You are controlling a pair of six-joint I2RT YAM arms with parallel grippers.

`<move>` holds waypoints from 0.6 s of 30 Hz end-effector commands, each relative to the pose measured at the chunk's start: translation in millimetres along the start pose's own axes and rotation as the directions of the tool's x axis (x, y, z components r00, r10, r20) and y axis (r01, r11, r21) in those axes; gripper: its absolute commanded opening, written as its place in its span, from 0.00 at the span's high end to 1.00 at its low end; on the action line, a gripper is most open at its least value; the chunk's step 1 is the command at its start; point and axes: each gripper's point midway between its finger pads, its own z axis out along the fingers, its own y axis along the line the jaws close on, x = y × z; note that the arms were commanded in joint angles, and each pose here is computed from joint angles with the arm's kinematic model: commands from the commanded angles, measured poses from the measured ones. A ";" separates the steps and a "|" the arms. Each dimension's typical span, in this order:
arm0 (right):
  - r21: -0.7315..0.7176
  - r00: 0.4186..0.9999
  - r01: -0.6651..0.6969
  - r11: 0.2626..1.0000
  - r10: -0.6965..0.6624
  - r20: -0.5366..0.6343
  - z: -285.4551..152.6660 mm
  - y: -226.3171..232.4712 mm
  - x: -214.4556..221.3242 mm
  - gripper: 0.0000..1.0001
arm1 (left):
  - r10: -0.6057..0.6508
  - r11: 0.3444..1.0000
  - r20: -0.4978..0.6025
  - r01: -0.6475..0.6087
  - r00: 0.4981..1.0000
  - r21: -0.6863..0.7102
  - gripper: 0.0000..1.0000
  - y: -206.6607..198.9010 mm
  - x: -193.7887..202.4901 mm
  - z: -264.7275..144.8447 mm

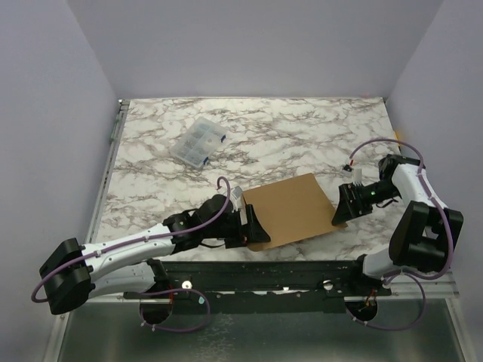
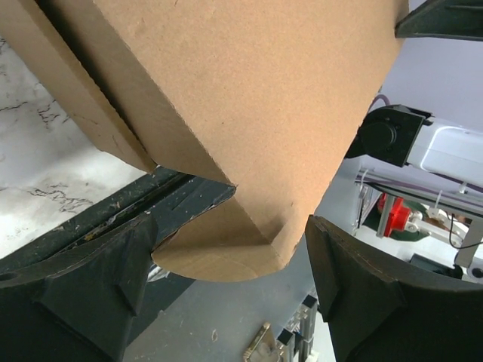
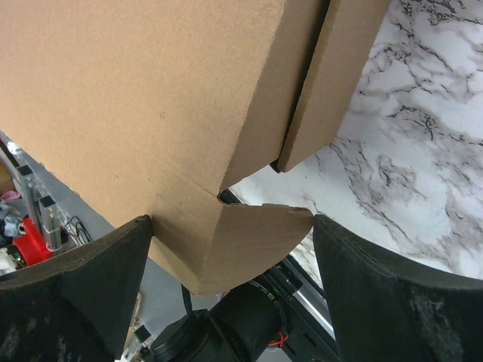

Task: Fold the paper box
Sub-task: Close the paper box at the center of the board.

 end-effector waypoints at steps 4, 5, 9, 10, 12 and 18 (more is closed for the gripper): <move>-0.043 1.000 -0.026 0.999 0.026 0.002 0.2 6.3 -0.3 0.11 | 0.011 0.997 0.008 -0.012 1.000 0.072 0.14 -9.2 2.2 -13.6; -0.044 1.000 -0.028 0.999 0.028 0.000 0.4 5.9 -0.8 0.10 | 0.015 0.998 0.006 -0.015 1.000 0.057 0.14 -4.6 2.6 -14.2; -0.021 1.000 -0.031 0.999 0.031 0.001 -1.3 1.8 -2.5 0.09 | 0.024 0.998 0.004 -0.023 1.000 -0.059 0.14 19.9 3.4 -22.3; -0.011 1.000 -0.028 1.000 0.028 0.005 -2.8 0.6 -4.1 0.08 | 0.028 0.994 0.010 -0.027 1.000 -0.102 0.14 27.0 1.3 -26.1; -0.002 1.000 -0.025 1.000 0.025 0.009 -5.0 -0.7 -6.0 0.08 | 0.037 0.987 0.016 -0.034 0.999 -0.156 0.14 33.8 -3.3 -33.3; -0.009 0.999 -0.032 0.999 0.032 0.006 -4.1 -1.8 -6.1 0.08 | 0.034 0.989 0.018 -0.031 0.999 -0.147 0.21 18.4 -11.7 -34.8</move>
